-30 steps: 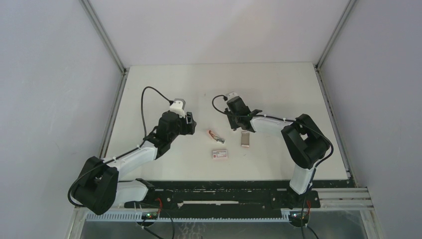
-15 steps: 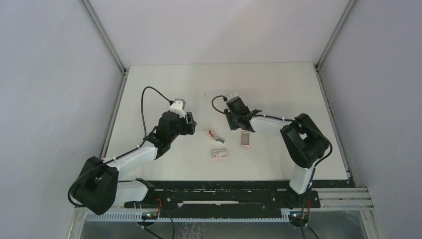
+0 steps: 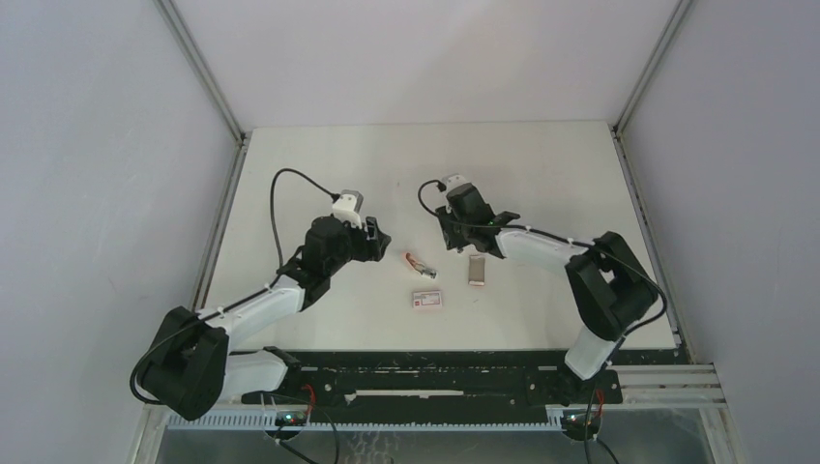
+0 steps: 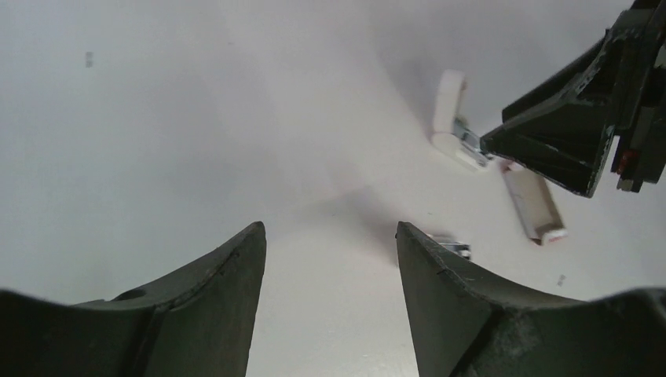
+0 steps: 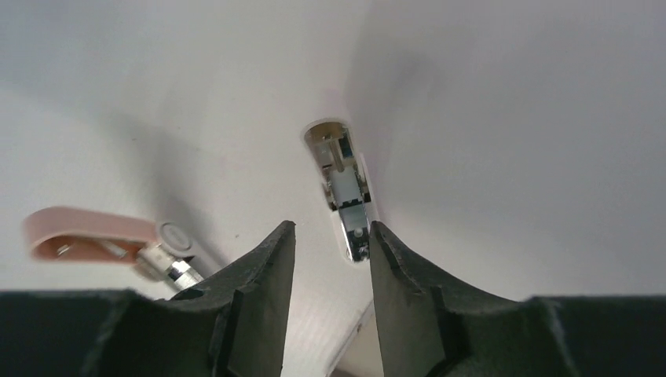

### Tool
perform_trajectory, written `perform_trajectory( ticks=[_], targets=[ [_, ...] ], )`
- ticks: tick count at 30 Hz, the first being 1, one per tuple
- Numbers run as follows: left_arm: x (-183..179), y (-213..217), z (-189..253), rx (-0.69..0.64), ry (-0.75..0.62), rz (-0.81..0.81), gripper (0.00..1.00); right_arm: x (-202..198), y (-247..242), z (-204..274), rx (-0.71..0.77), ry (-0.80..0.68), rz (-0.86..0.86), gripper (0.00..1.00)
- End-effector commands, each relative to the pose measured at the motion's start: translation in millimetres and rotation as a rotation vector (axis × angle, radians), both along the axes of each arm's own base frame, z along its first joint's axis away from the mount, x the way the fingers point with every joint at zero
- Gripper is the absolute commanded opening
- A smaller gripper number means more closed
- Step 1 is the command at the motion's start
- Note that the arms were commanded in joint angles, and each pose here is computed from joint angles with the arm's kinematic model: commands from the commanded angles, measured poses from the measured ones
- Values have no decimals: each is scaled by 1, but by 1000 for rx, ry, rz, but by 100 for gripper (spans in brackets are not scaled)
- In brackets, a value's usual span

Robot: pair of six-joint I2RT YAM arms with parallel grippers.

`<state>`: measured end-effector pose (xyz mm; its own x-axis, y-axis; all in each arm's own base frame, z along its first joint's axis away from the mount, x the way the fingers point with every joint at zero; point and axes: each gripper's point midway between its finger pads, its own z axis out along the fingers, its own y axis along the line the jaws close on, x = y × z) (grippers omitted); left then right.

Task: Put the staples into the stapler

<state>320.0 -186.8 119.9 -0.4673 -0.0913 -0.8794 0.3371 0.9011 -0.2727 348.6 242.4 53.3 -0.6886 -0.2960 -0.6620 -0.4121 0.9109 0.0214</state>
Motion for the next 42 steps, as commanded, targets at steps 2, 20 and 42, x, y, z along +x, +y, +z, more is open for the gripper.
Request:
perform_trajectory(
  ticks=[2,20,42],
  targets=[
    [-13,-40,20,-180,-10,-182,66,-14,7,54,165,-57,-4,40],
    [-20,-89,-20,-253,178,-398,67,-77,51,8,573,277,-66,38],
    [-53,-128,-21,-154,179,-488,66,-69,46,-14,533,280,-118,33]
  ],
)
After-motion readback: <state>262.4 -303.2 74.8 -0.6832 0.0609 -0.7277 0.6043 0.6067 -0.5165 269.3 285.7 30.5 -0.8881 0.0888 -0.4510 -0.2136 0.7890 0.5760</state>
